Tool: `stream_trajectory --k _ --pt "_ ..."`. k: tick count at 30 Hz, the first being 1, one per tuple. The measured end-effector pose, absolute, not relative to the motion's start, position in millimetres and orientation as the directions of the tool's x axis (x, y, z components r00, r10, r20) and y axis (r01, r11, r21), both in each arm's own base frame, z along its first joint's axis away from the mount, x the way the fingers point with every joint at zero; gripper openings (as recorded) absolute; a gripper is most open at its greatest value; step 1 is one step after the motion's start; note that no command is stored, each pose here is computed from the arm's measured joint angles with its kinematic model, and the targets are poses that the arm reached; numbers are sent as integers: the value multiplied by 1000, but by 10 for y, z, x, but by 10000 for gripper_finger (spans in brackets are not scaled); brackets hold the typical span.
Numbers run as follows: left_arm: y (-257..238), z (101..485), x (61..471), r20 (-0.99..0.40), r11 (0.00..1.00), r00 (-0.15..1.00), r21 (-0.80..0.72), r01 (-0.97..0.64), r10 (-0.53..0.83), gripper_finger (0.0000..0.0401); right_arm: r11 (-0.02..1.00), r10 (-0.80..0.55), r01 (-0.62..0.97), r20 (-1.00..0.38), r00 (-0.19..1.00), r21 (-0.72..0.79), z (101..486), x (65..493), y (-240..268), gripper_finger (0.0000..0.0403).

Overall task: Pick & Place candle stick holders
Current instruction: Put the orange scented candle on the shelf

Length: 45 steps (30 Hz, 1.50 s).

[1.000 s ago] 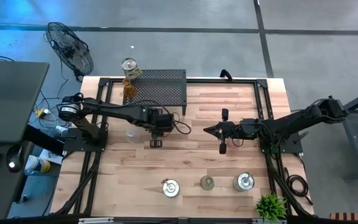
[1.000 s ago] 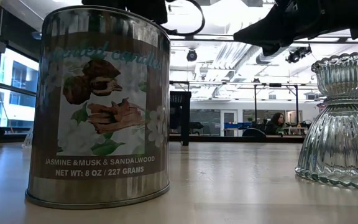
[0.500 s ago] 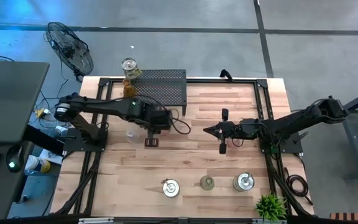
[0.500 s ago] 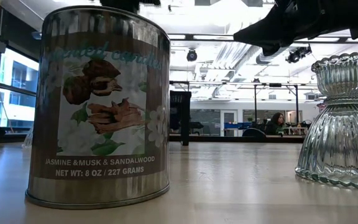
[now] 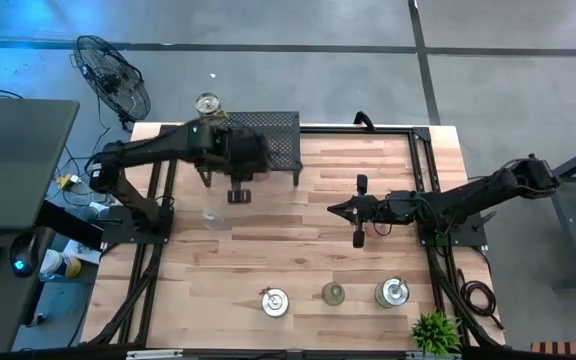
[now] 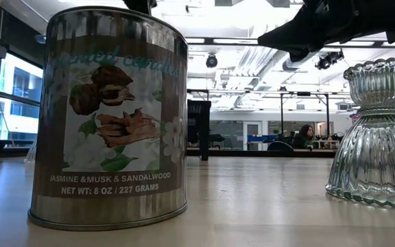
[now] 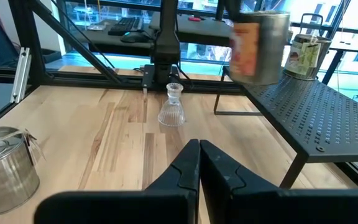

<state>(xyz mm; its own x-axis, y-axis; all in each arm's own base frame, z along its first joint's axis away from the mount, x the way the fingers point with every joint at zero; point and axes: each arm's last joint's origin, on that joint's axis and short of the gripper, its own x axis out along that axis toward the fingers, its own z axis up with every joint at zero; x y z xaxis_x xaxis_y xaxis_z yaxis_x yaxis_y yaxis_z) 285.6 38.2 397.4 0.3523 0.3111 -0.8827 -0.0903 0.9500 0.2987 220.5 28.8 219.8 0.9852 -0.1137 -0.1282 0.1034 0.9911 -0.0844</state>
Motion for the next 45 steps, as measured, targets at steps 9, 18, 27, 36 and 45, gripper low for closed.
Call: stream_trajectory --k 9,18,27,36,45 --pt "1129 3959 2706 -888 938 301 331 -107 348 0 991 -114 103 -128 985 -85 2198 2205 288 1" --pt "1690 3989 2484 -864 923 327 341 -177 382 0 991 -114 103 -129 985 -86 2198 2205 288 1" --pt "1873 3829 2549 -893 934 281 317 -166 353 0 991 -113 102 -129 985 -89 2197 2204 288 2" --pt "1947 3711 2629 -905 931 230 331 -151 359 0 991 -113 102 -130 985 -89 2197 2204 288 2" --pt "1944 3712 2625 -904 929 222 335 -159 365 0 991 -113 102 -133 985 -89 2194 2204 288 1"
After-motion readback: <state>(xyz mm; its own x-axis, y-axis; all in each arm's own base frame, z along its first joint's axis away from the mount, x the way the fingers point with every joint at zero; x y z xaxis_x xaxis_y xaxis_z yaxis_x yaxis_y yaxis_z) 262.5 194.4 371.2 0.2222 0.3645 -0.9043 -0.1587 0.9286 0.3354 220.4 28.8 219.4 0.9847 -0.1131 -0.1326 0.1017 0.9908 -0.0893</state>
